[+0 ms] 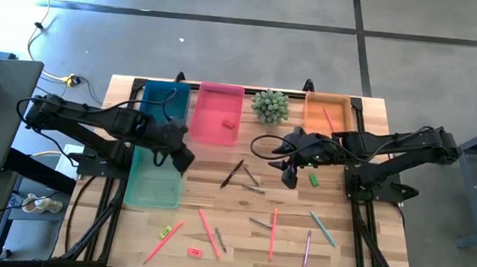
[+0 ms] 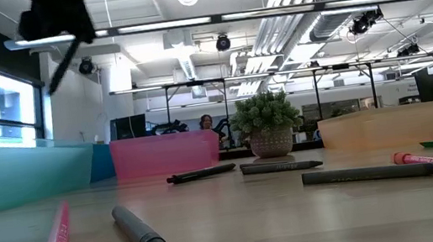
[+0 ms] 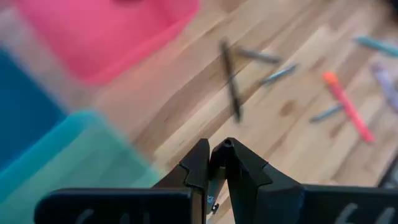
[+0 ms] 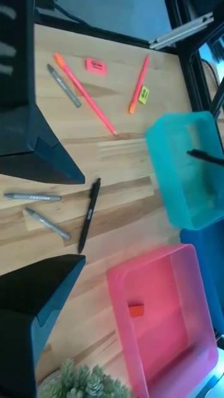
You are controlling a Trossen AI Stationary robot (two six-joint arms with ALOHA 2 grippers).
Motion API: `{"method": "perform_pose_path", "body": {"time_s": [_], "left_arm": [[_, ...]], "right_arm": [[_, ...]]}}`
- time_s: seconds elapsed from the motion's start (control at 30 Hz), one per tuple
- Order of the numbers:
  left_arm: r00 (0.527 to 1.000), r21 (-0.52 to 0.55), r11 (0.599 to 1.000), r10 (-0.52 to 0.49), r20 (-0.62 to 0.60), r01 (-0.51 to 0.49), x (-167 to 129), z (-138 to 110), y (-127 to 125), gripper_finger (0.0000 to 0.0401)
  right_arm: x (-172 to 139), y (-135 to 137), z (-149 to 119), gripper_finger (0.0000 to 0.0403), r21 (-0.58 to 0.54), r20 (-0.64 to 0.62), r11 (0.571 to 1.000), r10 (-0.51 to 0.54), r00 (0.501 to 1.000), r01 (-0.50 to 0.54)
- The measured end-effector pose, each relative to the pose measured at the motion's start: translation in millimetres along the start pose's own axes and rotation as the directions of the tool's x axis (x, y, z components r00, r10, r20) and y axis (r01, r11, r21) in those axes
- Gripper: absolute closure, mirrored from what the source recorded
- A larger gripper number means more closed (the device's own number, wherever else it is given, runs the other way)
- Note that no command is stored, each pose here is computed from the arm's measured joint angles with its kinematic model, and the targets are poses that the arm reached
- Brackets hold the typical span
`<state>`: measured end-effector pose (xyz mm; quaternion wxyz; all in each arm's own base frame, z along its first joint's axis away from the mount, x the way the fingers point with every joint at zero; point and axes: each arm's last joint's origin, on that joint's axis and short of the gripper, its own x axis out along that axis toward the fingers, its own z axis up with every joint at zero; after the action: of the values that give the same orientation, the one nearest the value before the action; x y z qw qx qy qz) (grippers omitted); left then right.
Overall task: Sort crayons/erasers/pens/pencils in bins
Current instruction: Put the black pen into the light blue bin
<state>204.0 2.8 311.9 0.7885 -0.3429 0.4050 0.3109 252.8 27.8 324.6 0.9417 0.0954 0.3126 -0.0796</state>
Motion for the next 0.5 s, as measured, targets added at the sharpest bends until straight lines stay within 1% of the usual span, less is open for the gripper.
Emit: {"method": "perform_pose_path", "body": {"time_s": [0.13, 0.23, 0.5], "left_arm": [[0.992, -0.031, 0.995, 0.094, -0.079, -0.097, -0.8, -12.8, 5.2, 0.038], [0.981, -0.043, 0.987, 0.151, -0.123, -0.157, 7.1, -24.2, 8.0, 0.038], [0.947, -0.096, 0.962, 0.229, -0.225, -0.255, 31.3, -50.3, 21.7, 0.038]], "right_arm": [[0.8, -4.7, 0.9, 0.0214, 0.01, -0.001, 1.0, -0.019, 1.0, 0.019], [1.2, -7.2, 1.7, 0.0214, 0.016, 0.0, 0.999, -0.027, 1.0, 0.027], [1.7, -10.1, 2.2, 0.0214, 0.026, -0.001, 0.999, -0.036, 0.999, 0.036]]}}
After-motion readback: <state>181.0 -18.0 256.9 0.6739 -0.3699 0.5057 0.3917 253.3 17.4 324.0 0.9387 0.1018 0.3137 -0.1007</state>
